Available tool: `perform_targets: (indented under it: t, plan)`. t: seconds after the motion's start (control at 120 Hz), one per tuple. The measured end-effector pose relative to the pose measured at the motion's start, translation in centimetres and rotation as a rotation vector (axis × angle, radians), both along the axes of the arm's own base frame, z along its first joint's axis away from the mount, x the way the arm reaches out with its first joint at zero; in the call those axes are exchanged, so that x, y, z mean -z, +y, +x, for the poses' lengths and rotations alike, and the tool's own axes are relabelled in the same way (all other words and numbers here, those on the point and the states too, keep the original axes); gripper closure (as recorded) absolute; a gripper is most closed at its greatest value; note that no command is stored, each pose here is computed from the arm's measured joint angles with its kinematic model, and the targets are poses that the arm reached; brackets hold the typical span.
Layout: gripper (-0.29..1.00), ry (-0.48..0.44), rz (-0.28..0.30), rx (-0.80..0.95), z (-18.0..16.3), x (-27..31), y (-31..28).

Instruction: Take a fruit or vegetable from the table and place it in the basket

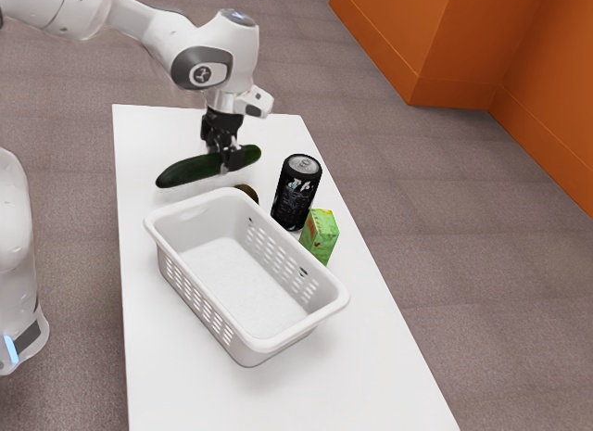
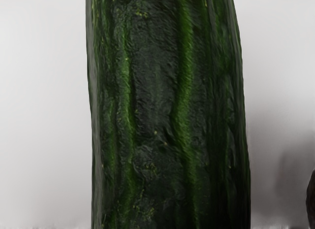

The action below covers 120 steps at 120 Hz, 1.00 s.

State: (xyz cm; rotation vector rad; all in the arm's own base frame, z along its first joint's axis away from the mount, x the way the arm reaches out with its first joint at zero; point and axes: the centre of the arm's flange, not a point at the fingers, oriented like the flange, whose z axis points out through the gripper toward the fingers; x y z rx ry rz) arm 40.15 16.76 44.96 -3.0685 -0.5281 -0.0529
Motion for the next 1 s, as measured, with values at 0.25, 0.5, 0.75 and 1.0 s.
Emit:
perform_targets:
  t: [0.25, 0.5, 0.75, 1.0]
  plan:
    - [0.46, -0.095, 0.074, 0.108, 2.2, -11.0, -4.7]
    - [0.47, -0.093, 0.154, 0.308, 0.3, -16.7, -16.4]
    - [0.47, -0.034, 0.172, 0.453, 1.9, -15.9, -24.0]
    - [0.47, 0.000, 0.156, 0.514, 4.7, -14.8, -26.6]
